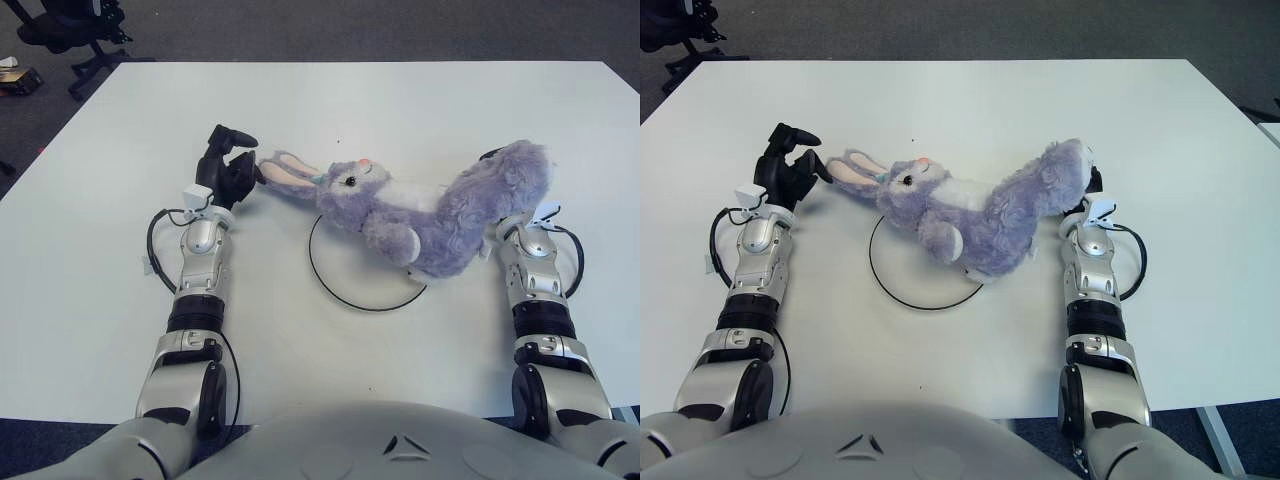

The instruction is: Put the doll into the plate.

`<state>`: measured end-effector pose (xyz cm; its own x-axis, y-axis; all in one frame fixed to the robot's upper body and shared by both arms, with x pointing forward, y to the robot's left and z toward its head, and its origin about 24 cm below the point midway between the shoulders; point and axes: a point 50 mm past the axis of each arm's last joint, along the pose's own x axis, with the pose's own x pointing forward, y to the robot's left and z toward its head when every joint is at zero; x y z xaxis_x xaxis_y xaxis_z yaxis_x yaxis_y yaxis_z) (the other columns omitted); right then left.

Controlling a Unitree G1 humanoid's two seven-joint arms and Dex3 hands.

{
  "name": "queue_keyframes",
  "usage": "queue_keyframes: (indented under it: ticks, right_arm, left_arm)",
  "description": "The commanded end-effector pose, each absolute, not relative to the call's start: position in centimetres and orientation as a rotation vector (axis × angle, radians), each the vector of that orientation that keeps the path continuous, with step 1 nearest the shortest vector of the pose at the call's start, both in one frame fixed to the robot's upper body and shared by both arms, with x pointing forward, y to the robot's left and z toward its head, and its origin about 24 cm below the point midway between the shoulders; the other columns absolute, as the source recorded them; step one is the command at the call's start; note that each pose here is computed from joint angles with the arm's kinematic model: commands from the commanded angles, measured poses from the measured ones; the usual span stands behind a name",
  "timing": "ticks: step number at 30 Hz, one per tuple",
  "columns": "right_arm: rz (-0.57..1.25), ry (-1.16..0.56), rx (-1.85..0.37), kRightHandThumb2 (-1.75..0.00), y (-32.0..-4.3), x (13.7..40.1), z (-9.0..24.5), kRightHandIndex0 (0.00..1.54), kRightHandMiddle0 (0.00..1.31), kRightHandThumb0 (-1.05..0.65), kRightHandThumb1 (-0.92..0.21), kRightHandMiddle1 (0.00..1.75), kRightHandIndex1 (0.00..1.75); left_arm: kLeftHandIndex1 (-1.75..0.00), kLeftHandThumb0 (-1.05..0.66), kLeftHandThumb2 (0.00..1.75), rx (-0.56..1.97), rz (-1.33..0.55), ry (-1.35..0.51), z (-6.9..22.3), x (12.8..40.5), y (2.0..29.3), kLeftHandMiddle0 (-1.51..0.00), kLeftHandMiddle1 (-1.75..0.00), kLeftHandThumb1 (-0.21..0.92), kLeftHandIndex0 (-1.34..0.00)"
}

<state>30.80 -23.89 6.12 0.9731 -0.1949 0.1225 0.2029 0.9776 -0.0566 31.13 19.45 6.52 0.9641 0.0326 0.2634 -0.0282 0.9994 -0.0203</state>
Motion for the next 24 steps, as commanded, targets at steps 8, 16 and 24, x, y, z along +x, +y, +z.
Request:
queue_keyframes:
  ticks: [8,16,24]
  right_arm:
    - [-0.219,-0.059,-0.073,-0.71,-23.97,30.02,4.24,0.83,0.30,-0.37,-0.77,1.75,1.75]
    - [-0.227,-0.070,-0.072,-0.74,-23.85,30.00,4.21,0.84,0.31,-0.37,-0.75,1.75,1.75]
    - [-0.229,-0.075,-0.073,-0.75,-23.79,29.98,4.23,0.85,0.31,-0.37,-0.74,1.75,1.75]
  left_arm:
    - [-1.61,-0.35,0.39,-0.058,0.075,-0.103,3.47,30.34,19.79,-0.91,-1.75,0.92,-0.33]
    - [-1.66,-0.35,0.43,-0.056,0.078,-0.063,3.49,30.51,19.84,-0.90,-1.75,0.92,-0.29]
    - [-1.68,-0.35,0.44,-0.044,0.077,-0.050,3.55,30.52,19.83,-0.88,-1.75,0.92,-0.28]
